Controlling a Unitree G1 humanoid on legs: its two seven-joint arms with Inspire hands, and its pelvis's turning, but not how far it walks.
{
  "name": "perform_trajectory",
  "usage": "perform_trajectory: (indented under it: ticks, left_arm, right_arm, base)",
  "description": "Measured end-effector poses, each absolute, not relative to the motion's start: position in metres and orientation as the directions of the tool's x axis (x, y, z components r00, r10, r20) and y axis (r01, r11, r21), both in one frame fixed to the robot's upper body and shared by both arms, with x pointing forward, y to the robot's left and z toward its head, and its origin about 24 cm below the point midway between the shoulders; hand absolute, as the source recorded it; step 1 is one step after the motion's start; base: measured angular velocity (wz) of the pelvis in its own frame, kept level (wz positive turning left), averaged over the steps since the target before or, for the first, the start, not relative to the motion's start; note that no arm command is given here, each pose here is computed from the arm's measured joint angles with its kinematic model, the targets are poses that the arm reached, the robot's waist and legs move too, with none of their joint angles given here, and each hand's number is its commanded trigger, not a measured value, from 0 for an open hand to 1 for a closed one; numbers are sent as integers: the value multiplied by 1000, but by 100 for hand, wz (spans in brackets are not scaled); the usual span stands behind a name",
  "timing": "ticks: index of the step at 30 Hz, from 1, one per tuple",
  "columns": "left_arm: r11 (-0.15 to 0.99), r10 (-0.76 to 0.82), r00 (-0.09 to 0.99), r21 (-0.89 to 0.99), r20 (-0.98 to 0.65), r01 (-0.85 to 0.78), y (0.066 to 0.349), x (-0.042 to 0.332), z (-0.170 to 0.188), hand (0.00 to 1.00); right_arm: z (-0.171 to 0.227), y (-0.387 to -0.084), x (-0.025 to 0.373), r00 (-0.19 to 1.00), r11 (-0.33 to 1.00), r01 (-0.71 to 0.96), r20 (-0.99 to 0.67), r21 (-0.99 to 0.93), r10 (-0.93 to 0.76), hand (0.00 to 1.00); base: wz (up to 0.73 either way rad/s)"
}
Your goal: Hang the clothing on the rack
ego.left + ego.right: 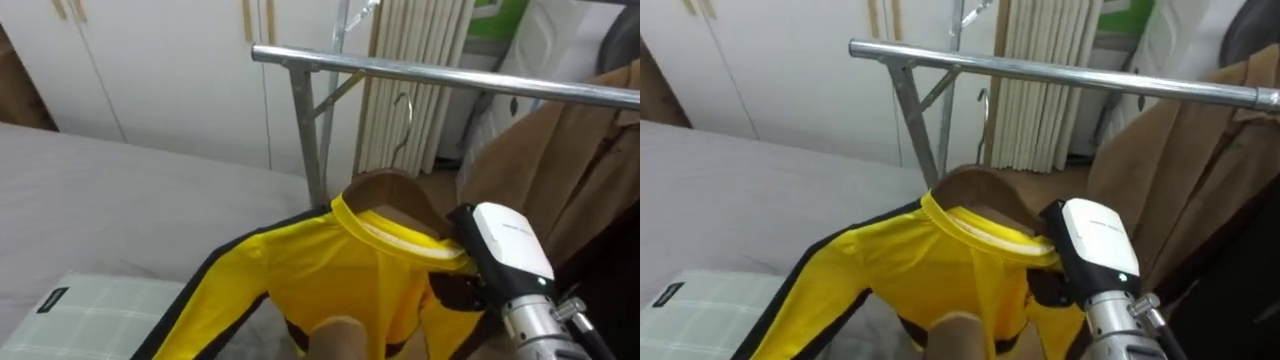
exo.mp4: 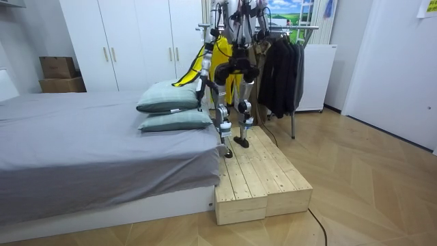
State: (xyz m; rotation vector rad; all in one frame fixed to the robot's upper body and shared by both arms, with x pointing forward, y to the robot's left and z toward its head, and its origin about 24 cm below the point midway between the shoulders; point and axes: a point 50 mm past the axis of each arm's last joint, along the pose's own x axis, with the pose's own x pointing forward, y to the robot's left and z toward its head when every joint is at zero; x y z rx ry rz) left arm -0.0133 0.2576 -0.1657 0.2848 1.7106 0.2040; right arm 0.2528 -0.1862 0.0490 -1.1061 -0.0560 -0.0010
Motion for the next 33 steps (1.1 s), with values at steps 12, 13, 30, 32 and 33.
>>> perform_trajectory:
  ticks: [12, 13, 30, 32, 33]
  left_arm:
    - [947, 319, -165, 305, -933, 104, 261, -23, -164, 0]
    - [946, 321, -165, 308, -933, 102, 261, -23, -164, 0]
    - [938, 345, -189, 344, -919, 41, 266, -32, -162, 0]
    - [938, 345, -189, 344, -919, 40, 266, -32, -162, 0]
    - [938, 345, -188, 344, -920, 37, 266, -32, -162, 0]
  right_arm:
    - [57, -193, 256, 997, 481, 66, 77, -874, 4, 100]
    - [57, -193, 256, 997, 485, 66, 77, -872, 3, 100]
    - [67, -222, 255, 985, 526, 168, 126, -834, -114, 100]
    - [67, -222, 255, 985, 524, 168, 127, -835, -114, 100]
    - [68, -222, 255, 985, 520, 169, 129, -837, -113, 100]
  base:
    - [-11]
    - [8]
    - [2]
    - [0]
    - [0]
